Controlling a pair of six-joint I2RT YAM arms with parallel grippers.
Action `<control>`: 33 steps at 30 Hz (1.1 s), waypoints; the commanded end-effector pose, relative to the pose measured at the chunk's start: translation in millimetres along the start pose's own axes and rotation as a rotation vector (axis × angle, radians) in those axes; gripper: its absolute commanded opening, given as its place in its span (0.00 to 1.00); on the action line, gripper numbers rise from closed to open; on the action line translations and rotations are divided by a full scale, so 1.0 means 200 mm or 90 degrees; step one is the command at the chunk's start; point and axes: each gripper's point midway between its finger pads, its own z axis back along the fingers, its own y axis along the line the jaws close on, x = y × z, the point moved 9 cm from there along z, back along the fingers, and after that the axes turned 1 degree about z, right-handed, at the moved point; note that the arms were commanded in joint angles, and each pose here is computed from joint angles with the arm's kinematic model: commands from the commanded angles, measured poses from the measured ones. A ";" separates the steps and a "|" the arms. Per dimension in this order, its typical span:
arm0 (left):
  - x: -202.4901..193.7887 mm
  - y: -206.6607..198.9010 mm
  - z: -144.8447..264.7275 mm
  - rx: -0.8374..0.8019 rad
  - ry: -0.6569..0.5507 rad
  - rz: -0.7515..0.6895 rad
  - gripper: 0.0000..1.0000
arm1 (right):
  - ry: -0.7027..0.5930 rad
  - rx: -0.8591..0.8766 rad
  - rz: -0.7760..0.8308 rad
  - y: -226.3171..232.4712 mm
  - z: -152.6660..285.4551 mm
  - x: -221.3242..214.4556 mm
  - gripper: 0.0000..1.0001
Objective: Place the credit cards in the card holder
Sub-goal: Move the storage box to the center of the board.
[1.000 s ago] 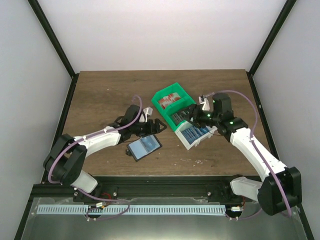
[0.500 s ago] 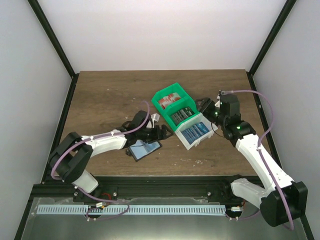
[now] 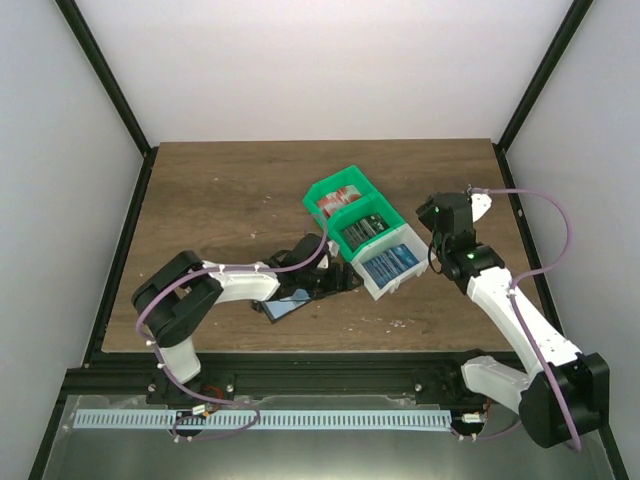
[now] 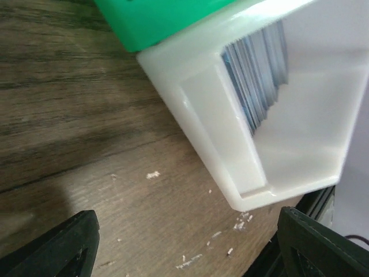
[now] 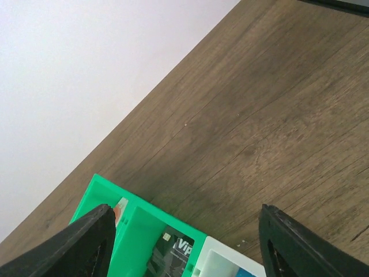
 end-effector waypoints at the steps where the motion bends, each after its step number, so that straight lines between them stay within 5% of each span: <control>1: 0.04 -0.02 -0.04 -0.019 -0.027 0.039 0.85 | -0.044 0.011 -0.015 0.01 0.05 0.05 0.70; 21: 0.10 -0.02 -0.26 0.069 -0.063 0.112 0.78 | 0.055 0.056 -0.001 0.05 0.05 0.00 0.72; 27: 0.13 0.01 -0.25 0.139 -0.095 0.094 0.56 | 0.085 0.056 0.006 0.07 0.06 0.01 0.75; 33: 0.22 -0.03 -0.23 0.141 -0.099 0.011 0.50 | 0.164 0.095 0.011 0.11 0.10 -0.02 0.75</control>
